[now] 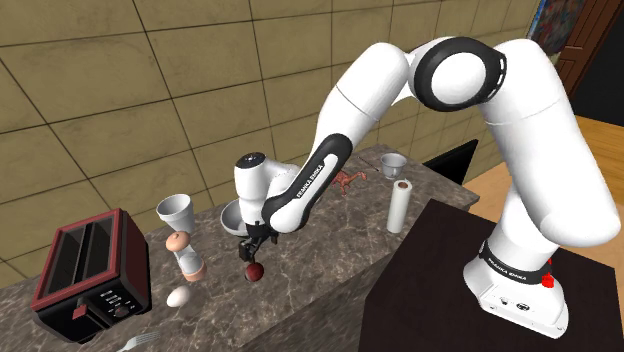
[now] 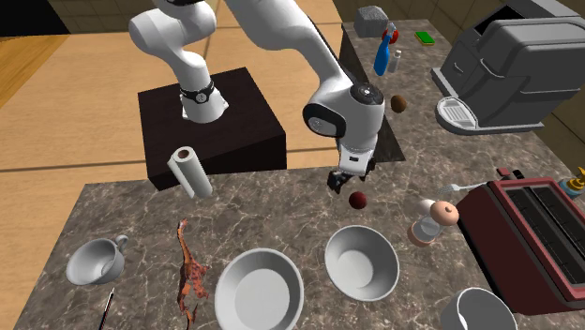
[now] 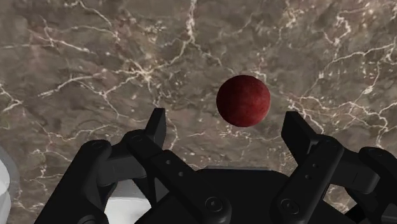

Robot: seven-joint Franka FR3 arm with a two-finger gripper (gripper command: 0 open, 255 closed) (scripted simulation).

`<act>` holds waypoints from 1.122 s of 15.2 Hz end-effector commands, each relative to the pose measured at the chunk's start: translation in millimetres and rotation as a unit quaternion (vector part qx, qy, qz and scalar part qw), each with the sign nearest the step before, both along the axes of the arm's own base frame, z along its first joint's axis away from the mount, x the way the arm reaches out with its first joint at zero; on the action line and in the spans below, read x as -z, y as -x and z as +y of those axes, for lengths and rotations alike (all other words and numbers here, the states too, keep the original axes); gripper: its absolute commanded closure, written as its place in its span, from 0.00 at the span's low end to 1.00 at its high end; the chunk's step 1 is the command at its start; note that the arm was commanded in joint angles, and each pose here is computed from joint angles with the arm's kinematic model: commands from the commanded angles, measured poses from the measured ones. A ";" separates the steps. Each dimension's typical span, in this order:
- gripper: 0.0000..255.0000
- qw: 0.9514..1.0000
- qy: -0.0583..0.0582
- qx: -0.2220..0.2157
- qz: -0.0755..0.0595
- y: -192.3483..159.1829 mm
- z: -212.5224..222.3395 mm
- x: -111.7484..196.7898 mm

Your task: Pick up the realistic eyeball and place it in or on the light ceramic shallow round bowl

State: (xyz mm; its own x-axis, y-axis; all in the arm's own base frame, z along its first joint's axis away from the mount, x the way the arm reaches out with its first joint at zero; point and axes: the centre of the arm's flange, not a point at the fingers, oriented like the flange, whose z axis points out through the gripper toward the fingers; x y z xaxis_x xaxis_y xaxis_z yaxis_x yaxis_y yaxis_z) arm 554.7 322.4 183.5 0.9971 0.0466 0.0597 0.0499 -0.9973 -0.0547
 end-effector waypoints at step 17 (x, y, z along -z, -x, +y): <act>0.00 1.000 -0.003 0.001 -0.003 -29.4 32.1 80.0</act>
State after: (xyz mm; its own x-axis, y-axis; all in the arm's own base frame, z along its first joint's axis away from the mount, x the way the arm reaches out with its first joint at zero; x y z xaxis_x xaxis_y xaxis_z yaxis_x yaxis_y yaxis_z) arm 584.1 354.5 103.5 0.9968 0.0437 0.0667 0.0478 -0.9970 -0.0609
